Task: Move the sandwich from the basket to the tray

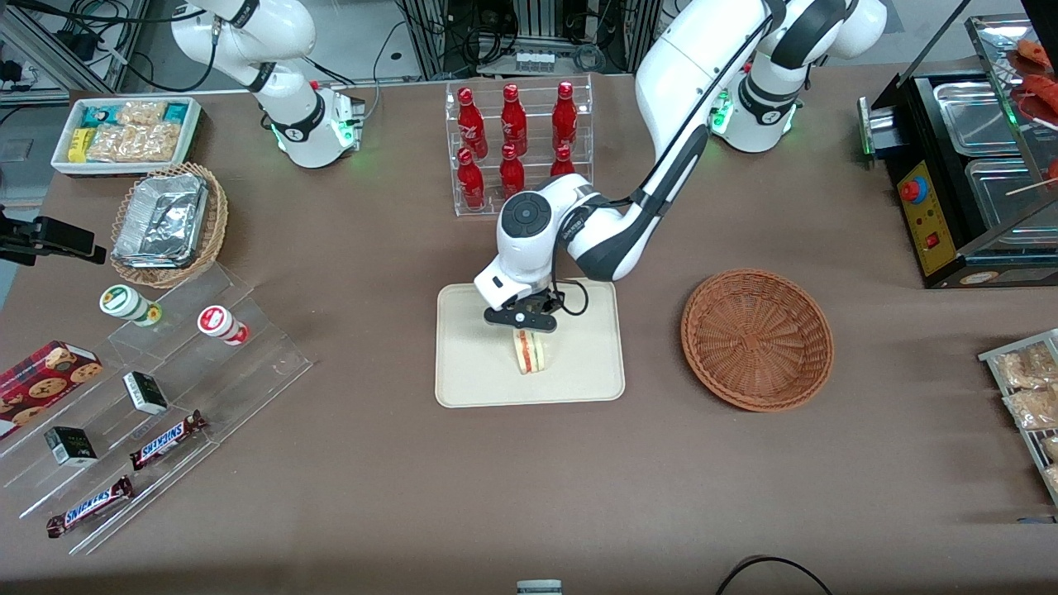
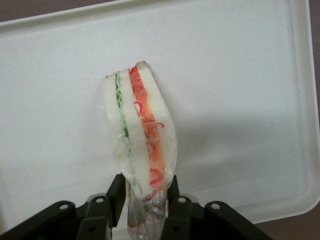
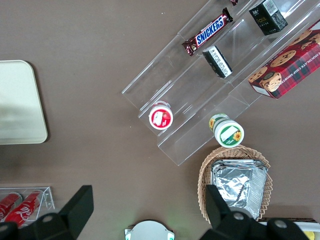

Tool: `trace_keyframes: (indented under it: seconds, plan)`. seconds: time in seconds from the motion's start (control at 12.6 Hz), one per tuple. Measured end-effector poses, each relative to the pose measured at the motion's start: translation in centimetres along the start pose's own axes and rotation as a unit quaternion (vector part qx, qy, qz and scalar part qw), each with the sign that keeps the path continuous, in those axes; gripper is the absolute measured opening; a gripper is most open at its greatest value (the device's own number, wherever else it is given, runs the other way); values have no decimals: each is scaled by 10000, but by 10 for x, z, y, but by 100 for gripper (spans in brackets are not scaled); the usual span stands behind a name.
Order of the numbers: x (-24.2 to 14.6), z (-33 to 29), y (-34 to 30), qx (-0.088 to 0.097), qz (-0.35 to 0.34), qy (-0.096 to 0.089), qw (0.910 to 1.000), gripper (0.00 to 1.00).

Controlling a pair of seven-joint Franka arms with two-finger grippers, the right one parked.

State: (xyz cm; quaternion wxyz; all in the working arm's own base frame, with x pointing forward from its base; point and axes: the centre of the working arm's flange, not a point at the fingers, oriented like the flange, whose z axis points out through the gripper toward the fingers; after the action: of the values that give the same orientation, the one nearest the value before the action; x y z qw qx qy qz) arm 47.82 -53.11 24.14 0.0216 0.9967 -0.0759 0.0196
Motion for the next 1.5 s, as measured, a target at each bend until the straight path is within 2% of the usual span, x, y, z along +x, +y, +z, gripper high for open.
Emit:
trace_keyframes:
  seconds: [0.24,0.4,0.55,0.71,1.03,1.19,1.43,1.5]
  plan:
    - [6,-8,1,-48,-28,85,9999,76]
    - [16,-35,2,-140,-129,250,9995,98]
    - [27,-86,-10,-97,-457,355,9983,100]
    - [43,-162,-50,-2,-919,475,9946,100]
    - [63,-259,-152,265,-1554,497,9862,100]
    - [64,-286,-207,397,-1502,317,9873,100]
    - [61,-320,-307,368,-1221,59,9918,100]
    - [55,-332,-342,382,-1068,-82,9935,100]
